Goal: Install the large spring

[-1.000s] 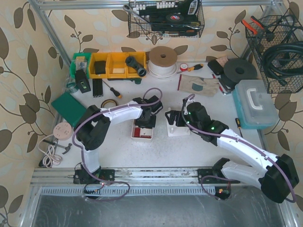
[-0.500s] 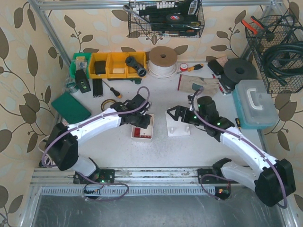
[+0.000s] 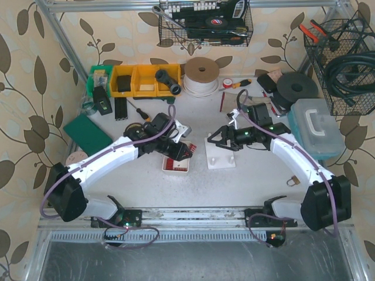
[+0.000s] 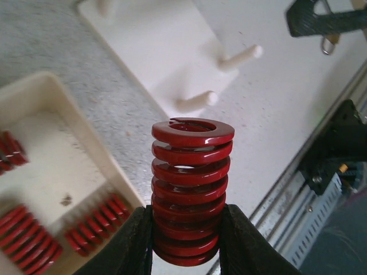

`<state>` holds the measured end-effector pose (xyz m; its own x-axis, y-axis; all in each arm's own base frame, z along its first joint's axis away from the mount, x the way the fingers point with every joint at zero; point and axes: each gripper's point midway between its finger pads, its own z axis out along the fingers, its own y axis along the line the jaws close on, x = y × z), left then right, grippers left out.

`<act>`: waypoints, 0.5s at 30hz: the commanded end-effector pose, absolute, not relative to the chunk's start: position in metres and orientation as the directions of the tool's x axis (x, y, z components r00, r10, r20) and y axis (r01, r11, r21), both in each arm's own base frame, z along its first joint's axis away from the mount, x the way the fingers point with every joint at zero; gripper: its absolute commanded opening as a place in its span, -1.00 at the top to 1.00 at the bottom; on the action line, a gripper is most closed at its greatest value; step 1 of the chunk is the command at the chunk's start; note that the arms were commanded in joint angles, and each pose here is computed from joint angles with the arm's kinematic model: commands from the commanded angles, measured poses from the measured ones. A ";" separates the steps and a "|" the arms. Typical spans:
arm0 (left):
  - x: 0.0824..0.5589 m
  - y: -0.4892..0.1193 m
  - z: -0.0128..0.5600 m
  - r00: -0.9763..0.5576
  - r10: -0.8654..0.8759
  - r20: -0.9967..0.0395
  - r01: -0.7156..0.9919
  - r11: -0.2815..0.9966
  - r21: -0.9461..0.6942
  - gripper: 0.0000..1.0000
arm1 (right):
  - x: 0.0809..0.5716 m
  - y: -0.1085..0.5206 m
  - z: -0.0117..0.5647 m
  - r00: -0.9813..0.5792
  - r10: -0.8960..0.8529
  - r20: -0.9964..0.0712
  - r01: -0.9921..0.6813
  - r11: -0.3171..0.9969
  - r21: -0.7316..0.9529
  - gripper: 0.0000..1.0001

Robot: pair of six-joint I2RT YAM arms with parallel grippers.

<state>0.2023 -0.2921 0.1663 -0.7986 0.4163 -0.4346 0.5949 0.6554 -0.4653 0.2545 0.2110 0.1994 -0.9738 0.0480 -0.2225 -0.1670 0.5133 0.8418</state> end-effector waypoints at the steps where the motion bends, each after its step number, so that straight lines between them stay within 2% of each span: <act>1: 0.184 -0.313 0.189 -0.768 0.373 -0.520 0.635 0.546 -0.547 1.00 | 0.238 0.213 0.193 -0.991 -0.016 -0.130 -0.121 0.502 0.856 -0.53; 7: 0.176 -0.339 0.186 -0.732 0.379 -0.566 0.674 0.528 -0.517 1.00 | 0.235 0.212 0.171 -0.999 -0.027 -0.037 -0.045 0.535 0.843 -0.55; 15: 0.161 -0.351 0.180 -0.703 0.416 -0.577 0.708 0.490 -0.509 1.00 | 0.220 0.230 0.157 -0.989 -0.105 0.104 0.038 0.502 0.864 -0.53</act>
